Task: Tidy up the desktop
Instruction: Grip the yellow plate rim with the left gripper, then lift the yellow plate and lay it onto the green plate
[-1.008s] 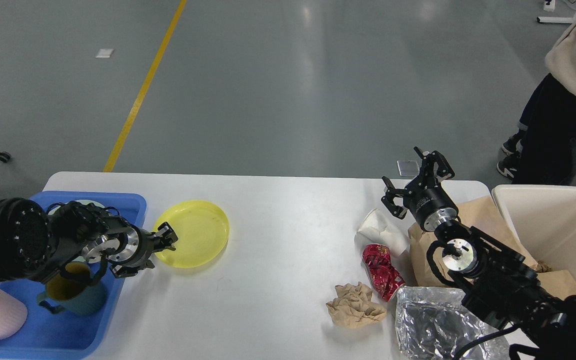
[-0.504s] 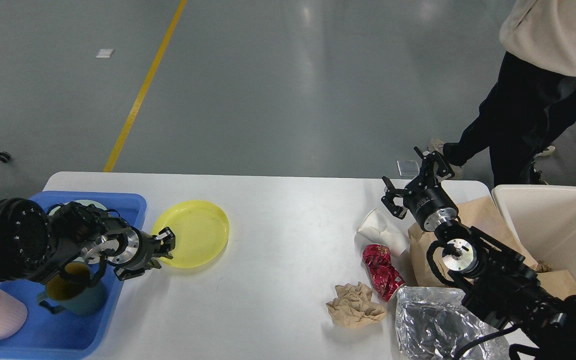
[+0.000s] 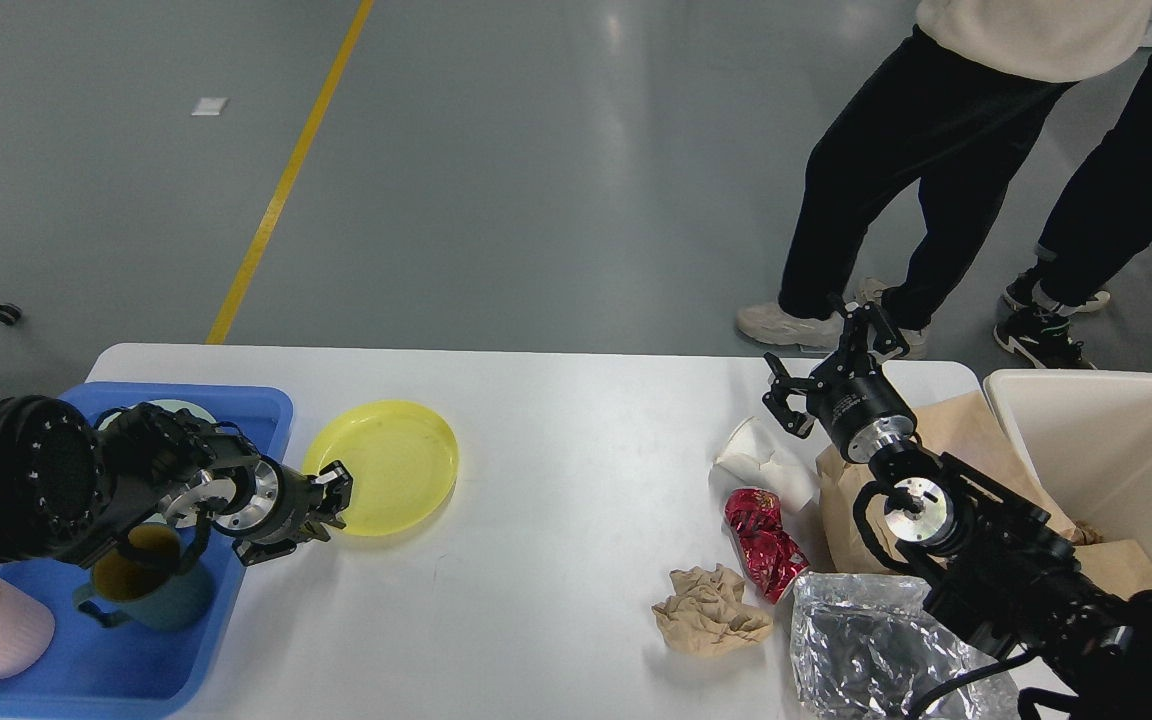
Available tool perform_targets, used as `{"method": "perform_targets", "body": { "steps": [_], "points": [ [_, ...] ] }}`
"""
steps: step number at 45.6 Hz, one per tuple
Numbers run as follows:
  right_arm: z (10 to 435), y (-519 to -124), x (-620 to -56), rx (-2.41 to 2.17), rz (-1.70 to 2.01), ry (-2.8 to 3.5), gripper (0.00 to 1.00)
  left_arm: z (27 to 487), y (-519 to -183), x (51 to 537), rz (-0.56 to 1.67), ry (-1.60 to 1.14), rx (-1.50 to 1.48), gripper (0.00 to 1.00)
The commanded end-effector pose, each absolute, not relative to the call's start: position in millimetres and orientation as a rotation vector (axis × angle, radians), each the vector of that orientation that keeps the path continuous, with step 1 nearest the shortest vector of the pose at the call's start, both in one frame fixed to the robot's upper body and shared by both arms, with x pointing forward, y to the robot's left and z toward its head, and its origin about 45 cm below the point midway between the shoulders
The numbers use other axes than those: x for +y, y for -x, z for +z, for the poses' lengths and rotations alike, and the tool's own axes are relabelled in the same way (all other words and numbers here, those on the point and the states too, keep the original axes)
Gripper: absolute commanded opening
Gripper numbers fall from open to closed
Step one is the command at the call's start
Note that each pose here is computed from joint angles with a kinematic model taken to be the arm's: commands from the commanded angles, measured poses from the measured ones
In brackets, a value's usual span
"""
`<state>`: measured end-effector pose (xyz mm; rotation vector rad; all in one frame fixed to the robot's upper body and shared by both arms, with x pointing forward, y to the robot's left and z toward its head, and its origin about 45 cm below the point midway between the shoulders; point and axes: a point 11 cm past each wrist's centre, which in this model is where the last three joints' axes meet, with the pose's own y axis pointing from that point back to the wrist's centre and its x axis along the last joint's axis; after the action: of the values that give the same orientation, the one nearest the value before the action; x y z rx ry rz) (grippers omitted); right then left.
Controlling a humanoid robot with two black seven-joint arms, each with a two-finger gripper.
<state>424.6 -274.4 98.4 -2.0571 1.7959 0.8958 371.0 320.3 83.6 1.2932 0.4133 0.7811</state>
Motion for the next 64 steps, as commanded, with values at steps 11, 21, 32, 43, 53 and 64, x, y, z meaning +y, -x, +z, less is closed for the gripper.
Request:
{"method": "perform_targets", "body": {
  "steps": [11,21,32,43,53,64],
  "points": [
    [98,-425,-274,1.796,0.896,2.056,1.00,82,-366,319,0.747,-1.293,0.436,0.02],
    [98,-425,-274,1.796,0.896,2.056,1.00,82,-364,317,0.724,-1.285,0.451,0.00],
    [98,-425,-274,1.796,0.896,2.056,1.00,83,-364,315,0.710,-1.278,0.458,0.00],
    [98,-425,-274,1.796,0.896,2.056,1.00,87,-364,312,0.673,-1.262,0.476,0.00],
    [98,-425,-274,1.796,0.896,2.056,1.00,95,-365,310,0.632,-1.246,0.497,0.00],
    [98,-425,-274,1.796,0.896,2.056,1.00,105,-368,309,0.596,-1.246,0.501,0.00]
  ]
}}
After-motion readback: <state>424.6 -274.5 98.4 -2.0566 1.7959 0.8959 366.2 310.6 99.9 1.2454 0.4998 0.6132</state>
